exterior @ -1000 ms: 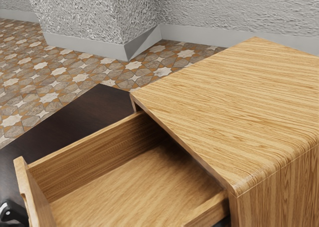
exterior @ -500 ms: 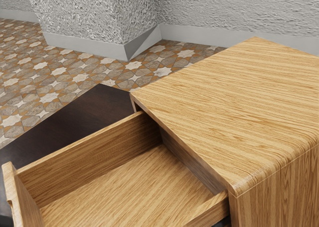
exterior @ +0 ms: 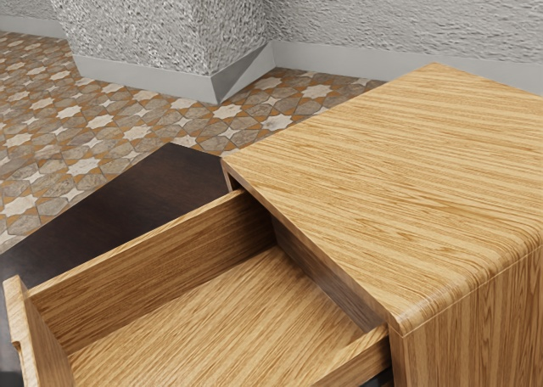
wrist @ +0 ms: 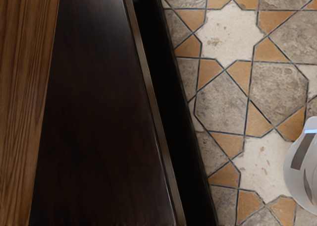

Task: Pull the drawer handle with one arm to open the drawer

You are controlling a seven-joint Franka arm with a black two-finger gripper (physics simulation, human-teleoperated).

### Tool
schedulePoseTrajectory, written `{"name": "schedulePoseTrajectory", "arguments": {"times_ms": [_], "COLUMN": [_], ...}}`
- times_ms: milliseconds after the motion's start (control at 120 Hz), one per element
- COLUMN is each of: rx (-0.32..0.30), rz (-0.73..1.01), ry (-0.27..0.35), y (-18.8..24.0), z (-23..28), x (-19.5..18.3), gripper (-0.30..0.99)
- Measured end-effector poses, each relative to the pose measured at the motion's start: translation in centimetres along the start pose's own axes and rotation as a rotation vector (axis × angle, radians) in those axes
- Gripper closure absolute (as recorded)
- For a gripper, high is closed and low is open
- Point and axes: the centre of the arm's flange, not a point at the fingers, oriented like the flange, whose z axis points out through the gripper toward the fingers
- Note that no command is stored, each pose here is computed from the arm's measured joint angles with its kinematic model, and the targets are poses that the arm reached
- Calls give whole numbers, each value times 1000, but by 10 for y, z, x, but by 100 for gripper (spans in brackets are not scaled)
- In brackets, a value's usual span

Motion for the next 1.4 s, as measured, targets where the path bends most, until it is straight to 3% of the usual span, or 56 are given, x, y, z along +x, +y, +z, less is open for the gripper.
{"name": "schedulePoseTrajectory", "arguments": {"times_ms": [133, 167, 250, 283, 342, 400, 525, 683, 908, 1058, 1133, 1192, 1400], "rx": [15, 22, 44, 52, 71, 99, 136, 145, 142, 152, 141, 89, 9], "rz": [0, 1, 3, 4, 4, 6, 7, 11, -8, -120, -224, -352, -759], "ry": [-3, -4, -5, -5, -6, -9, -15, -17, -16, 1, 2, 4, -98], "y": [-1, -1, -2, -3, -4, -4, -4, -4, -6, 4, 16, 22, 34], "z": [-4, -6, -13, -15, -20, -29, -43, -45, -46, -72, -92, -97, -101], "x": [0, 0, 1, 2, 2, 2, 2, 2, 3, 9, 22, 12, -12], "gripper": [24, 18, 30, 27, 53, 67, 29, 9, 2, 1, 0, 0, 0]}}
